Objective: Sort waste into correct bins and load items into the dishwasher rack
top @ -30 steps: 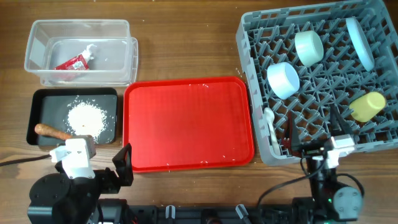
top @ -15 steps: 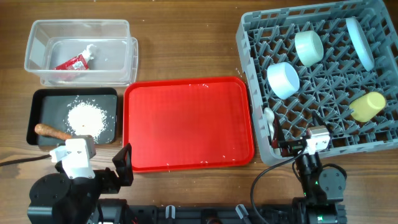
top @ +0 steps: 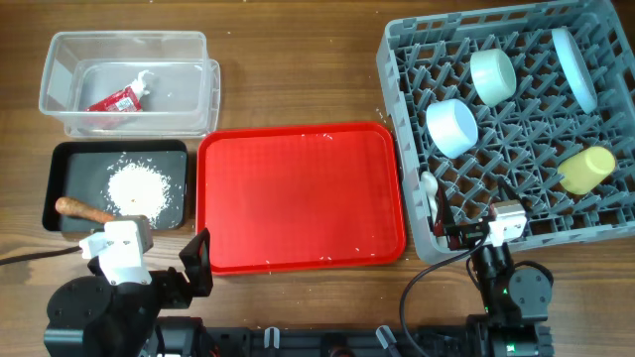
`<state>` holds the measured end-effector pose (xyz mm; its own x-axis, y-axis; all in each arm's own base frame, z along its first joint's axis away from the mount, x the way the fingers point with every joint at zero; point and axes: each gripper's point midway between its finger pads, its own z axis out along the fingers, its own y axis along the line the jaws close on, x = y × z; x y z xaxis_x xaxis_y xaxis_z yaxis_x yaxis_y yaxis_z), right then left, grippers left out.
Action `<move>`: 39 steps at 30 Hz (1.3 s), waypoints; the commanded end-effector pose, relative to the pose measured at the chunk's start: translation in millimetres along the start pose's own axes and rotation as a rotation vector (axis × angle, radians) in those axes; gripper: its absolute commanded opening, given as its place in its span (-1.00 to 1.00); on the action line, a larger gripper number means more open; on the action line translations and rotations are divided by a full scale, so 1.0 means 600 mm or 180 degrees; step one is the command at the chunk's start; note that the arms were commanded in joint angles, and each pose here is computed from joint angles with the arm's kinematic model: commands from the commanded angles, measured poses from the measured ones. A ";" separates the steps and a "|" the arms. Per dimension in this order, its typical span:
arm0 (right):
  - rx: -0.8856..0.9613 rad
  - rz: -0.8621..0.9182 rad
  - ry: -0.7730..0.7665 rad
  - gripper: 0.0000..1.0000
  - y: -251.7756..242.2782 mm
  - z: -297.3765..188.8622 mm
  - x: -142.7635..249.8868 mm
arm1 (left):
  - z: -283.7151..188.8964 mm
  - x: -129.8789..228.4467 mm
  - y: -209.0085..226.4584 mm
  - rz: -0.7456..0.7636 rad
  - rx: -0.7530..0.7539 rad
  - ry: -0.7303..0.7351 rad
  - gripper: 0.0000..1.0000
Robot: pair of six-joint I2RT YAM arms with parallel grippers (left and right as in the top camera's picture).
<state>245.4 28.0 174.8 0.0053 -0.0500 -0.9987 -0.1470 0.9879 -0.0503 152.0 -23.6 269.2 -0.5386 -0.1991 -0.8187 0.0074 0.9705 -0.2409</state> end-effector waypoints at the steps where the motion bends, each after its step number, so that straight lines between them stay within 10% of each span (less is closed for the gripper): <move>1: -0.0029 0.0010 -0.0038 1.00 0.002 -0.001 -0.004 | -0.001 0.000 0.002 -0.0035 -0.0013 -0.0020 1.00; 11: -0.0030 0.0010 -0.0038 0.99 0.002 -0.001 -0.004 | 0.015 0.013 0.021 -0.0068 -0.0158 -0.0069 1.00; 25: -0.0029 0.0011 -0.0038 0.99 0.002 -0.001 -0.004 | 0.181 -0.002 0.062 0.0077 0.0085 -0.2126 1.00; 39: -0.0029 0.0011 -0.0038 0.99 0.002 -0.001 -0.004 | 0.225 0.062 0.073 0.0123 0.0040 -0.1558 1.00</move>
<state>245.4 28.0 174.5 0.0046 -0.0501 -0.9987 -0.1471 0.9879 -0.0502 246.4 -6.4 158.3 -0.0795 -0.2216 -0.9719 0.0241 0.9743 -0.2242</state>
